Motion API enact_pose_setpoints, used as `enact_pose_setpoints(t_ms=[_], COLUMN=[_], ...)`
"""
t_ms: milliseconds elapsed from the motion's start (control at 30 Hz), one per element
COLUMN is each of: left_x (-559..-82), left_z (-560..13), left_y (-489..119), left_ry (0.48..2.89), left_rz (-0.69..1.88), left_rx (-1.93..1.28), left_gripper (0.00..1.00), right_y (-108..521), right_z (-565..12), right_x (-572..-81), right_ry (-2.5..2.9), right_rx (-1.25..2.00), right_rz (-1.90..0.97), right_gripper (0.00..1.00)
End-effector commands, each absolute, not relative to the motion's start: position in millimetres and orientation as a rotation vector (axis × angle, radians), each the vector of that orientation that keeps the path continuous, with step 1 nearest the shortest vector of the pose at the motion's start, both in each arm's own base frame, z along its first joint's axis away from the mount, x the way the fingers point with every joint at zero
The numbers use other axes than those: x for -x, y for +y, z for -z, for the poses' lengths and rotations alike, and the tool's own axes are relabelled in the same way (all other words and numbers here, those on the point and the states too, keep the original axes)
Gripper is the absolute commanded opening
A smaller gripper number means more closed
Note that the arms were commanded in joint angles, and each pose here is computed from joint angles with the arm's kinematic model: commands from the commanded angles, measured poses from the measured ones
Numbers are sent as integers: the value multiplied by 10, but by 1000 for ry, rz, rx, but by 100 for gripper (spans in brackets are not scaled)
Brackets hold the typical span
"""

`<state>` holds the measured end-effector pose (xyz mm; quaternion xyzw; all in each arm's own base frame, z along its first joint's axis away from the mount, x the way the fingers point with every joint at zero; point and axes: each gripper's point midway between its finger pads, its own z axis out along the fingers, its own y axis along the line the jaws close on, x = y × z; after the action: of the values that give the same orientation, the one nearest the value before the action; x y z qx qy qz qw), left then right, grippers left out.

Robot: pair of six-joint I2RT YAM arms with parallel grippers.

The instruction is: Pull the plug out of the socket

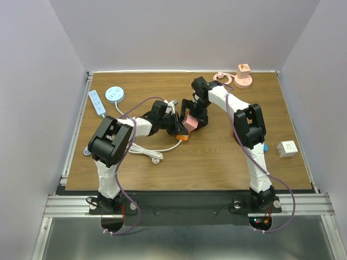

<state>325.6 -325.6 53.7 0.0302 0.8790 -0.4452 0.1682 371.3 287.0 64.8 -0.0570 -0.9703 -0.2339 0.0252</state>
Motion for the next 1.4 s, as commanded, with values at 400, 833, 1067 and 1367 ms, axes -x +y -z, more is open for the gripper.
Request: enact_pose_setpoints(t_ms=[400, 833, 1067, 1367], left_x=[-2995, -3124, -3299, -3503], left_z=[390, -938, -1363, -853], left_y=[-2837, -2995, -2917, -2703], left_ry=[2725, 2435, 2358, 2485], left_rz=[1027, 1226, 1185, 994], left_rx=[2, -79, -74, -50], left_gripper=[0, 0, 0, 0], right_y=[2818, 2626, 2611, 2759], right_z=[-1126, -1625, -1795, -1836], right_x=[-3884, -4199, -4396, -4390], right_ry=[-3167, -3385, -3432, -3446], right_rx=[262, 473, 502, 156], right_rz=[710, 731, 795, 930], right_gripper=[100, 100, 100, 100])
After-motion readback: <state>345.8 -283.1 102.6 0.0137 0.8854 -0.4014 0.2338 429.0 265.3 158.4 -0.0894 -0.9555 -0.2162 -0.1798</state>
